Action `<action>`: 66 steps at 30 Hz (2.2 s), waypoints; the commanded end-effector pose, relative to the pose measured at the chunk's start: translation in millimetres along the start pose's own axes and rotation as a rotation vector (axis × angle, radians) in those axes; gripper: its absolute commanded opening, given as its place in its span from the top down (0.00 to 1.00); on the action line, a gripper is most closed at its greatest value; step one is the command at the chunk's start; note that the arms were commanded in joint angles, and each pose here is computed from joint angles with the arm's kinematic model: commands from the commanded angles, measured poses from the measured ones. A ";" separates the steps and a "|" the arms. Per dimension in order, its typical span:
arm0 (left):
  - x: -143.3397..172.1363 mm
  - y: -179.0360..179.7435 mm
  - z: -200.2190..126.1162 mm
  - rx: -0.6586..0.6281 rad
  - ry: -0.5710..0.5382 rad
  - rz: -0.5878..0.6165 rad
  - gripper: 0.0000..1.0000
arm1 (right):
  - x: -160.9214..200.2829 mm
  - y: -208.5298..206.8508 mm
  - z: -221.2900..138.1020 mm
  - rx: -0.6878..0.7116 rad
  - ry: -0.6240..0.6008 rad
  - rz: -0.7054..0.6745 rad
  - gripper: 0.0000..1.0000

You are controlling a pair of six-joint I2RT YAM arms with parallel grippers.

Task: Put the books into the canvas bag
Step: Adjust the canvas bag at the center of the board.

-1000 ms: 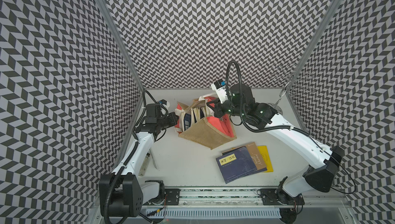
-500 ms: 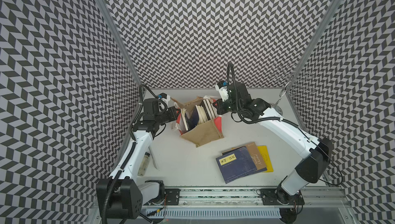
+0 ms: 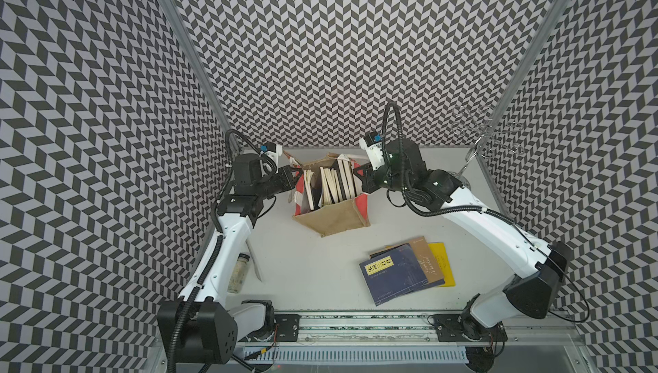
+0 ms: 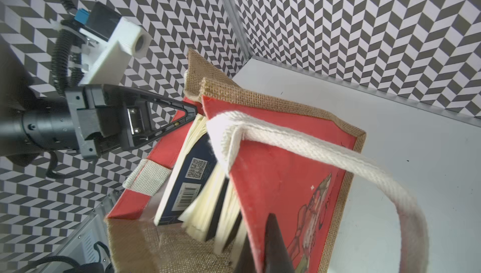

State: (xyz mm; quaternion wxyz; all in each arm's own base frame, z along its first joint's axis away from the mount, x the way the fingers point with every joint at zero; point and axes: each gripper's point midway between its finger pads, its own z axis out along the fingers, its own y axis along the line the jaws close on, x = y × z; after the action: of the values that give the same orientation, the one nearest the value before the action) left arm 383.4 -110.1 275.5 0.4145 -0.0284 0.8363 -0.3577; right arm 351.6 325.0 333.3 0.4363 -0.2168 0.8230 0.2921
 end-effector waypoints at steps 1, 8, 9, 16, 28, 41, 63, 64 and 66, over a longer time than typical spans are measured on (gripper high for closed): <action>63.8 59.9 47.9 -0.080 0.233 -0.133 1.00 | -26.7 -14.6 10.6 -0.057 -0.097 0.060 1.00; -57.6 -54.3 -33.5 0.068 -0.171 0.121 1.00 | -93.2 18.6 -49.0 -0.106 -0.308 -0.024 1.00; -73.3 -74.0 -52.6 0.094 -0.232 0.158 1.00 | -105.7 28.6 -66.5 -0.126 -0.356 -0.042 1.00; -40.4 -38.2 -23.0 0.056 -0.102 0.062 1.00 | -68.3 9.2 -51.6 -0.102 -0.300 0.043 1.00; 6.6 15.3 17.1 -0.014 0.015 -0.021 1.00 | -8.9 1.3 -20.2 -0.151 -0.189 0.109 1.00; -5.0 -13.9 12.4 0.073 -0.013 0.029 1.00 | 5.3 -27.4 -5.7 -0.072 -0.169 0.155 0.95; 8.2 -57.8 28.7 0.210 0.031 0.093 0.63 | 9.6 -60.8 -24.6 0.004 -0.178 0.155 0.41; 9.1 -57.5 29.2 0.210 0.033 0.091 0.63 | 10.3 -61.9 -25.2 0.005 -0.178 0.154 0.40; 9.5 -57.3 28.9 0.209 0.032 0.090 0.63 | 12.6 -59.8 -23.4 -0.009 -0.168 0.147 0.40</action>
State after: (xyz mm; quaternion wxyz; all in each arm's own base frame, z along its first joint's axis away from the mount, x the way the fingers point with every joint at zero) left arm 382.8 -168.8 275.9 0.3969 0.0417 0.8164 -0.4174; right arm 369.0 265.2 300.9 0.4562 -0.1210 0.8142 0.3381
